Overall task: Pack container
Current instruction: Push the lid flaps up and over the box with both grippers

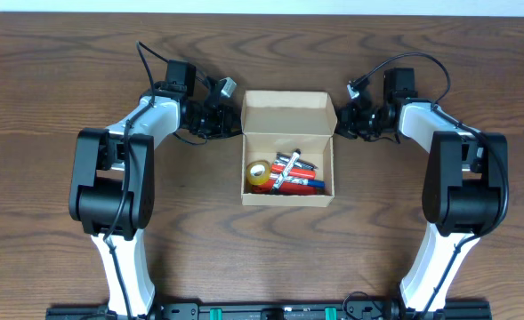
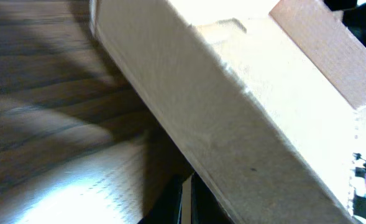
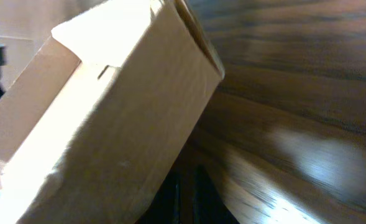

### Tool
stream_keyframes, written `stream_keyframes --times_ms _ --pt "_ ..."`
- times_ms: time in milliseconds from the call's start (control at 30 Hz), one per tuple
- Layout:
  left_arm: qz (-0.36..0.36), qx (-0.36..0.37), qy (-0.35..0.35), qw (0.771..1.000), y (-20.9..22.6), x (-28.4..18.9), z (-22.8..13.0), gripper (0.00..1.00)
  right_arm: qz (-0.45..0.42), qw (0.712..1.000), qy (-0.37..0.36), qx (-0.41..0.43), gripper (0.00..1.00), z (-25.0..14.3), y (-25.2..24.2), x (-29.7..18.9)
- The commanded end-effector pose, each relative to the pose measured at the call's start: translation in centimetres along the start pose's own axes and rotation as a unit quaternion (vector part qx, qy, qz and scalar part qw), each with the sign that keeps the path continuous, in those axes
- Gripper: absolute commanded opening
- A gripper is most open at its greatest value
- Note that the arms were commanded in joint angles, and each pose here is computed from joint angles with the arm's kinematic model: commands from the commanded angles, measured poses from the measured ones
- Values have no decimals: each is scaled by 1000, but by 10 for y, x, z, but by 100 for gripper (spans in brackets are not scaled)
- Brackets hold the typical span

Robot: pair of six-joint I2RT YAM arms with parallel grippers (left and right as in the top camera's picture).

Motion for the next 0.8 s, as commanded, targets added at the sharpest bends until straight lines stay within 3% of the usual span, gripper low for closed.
stream_keyframes --times_ms 0,267,767 --pt "-30 -1 5 1000 -7 -1 -1 6 60 998 5 -8 1 -1 12 3" --pt "-61 6 8 998 -17 -4 2 6 145 989 -1 -34 1 3 29 0" --pt "-50 101 -40 993 -77 -37 22 6 148 988 -1 -34 1 3 30 -1"
Point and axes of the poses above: each gripper's point midway between its finger pads, its own x axis out along the fingers, its own y axis along the line the jaws close on, z = x × y, the point moved 7 cm from there along -x, back along the fingers, and after that the axes turned 8 degrees about -x, right-handed, at the moved point
